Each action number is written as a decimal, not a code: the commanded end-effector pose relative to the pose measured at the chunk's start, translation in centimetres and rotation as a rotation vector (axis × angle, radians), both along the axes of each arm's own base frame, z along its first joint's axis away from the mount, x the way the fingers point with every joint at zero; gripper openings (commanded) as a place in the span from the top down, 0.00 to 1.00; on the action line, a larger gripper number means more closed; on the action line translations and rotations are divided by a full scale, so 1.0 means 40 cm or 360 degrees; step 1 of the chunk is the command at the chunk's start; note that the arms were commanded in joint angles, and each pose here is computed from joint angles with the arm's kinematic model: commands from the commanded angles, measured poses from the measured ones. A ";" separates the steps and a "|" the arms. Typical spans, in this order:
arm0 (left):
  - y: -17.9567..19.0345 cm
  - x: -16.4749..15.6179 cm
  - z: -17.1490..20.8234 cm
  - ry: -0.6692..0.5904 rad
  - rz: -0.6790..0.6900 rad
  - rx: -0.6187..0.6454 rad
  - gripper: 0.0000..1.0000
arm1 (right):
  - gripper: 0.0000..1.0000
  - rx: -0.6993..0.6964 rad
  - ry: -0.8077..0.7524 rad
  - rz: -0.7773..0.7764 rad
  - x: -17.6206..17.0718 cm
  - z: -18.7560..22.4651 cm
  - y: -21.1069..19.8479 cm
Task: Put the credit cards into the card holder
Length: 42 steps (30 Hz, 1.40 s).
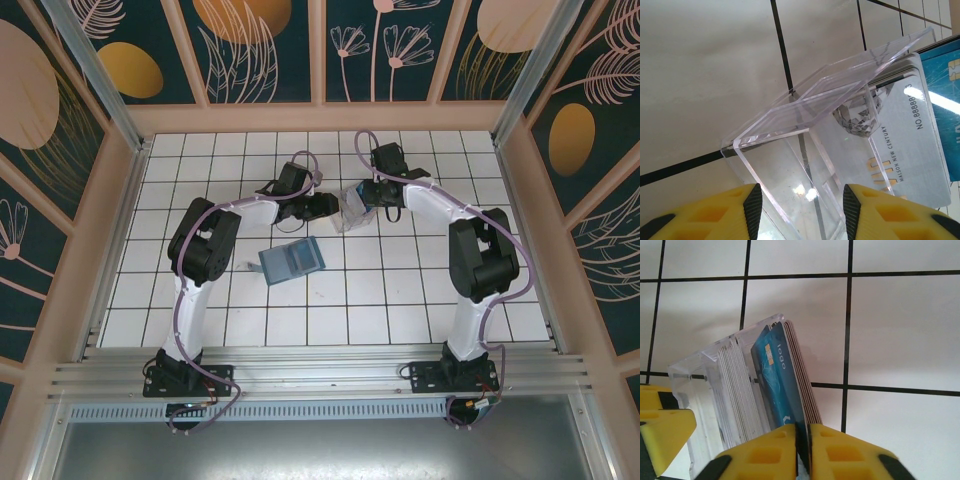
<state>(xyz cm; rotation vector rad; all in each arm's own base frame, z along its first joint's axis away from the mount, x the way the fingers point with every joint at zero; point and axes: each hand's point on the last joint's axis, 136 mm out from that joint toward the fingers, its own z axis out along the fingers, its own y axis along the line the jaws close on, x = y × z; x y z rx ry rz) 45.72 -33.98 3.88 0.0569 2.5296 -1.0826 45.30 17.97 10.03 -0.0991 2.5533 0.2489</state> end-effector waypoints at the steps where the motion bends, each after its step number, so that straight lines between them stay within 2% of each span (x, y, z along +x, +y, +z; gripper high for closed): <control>1: 0.028 -0.036 -0.061 0.0110 0.0009 0.0107 0.51 | 0.92 -0.0040 -0.0014 -0.0016 -0.003 0.029 -0.025; 15: 0.023 -0.035 -0.054 0.0110 0.0000 0.0097 0.52 | 0.93 0.0015 -0.0089 -0.0003 -0.006 0.112 -0.018; 23: 0.022 -0.036 -0.040 0.0098 -0.0006 0.0091 0.52 | 0.93 0.0150 -0.0105 0.0047 -0.026 0.146 0.011; 27: 0.025 -0.039 0.001 0.0063 -0.0009 0.0080 0.51 | 0.93 0.0264 -0.0155 0.0067 -0.046 0.187 0.026; 31: 0.028 -0.036 0.086 -0.0022 -0.0010 0.0065 0.48 | 0.93 0.0495 -0.0212 0.0128 -0.095 0.238 0.068; 35: 0.045 -0.037 0.187 -0.0132 0.0006 0.0071 0.47 | 0.93 0.0707 -0.0239 0.0209 -0.174 0.246 0.125; 38: 0.089 -0.057 0.245 -0.0216 0.0078 0.0110 0.46 | 0.93 0.0800 -0.0215 0.0264 -0.236 0.222 0.177; 42: 0.185 -0.119 0.245 -0.0216 0.0206 0.0177 0.46 | 0.92 0.0865 -0.0150 0.0338 -0.314 0.169 0.259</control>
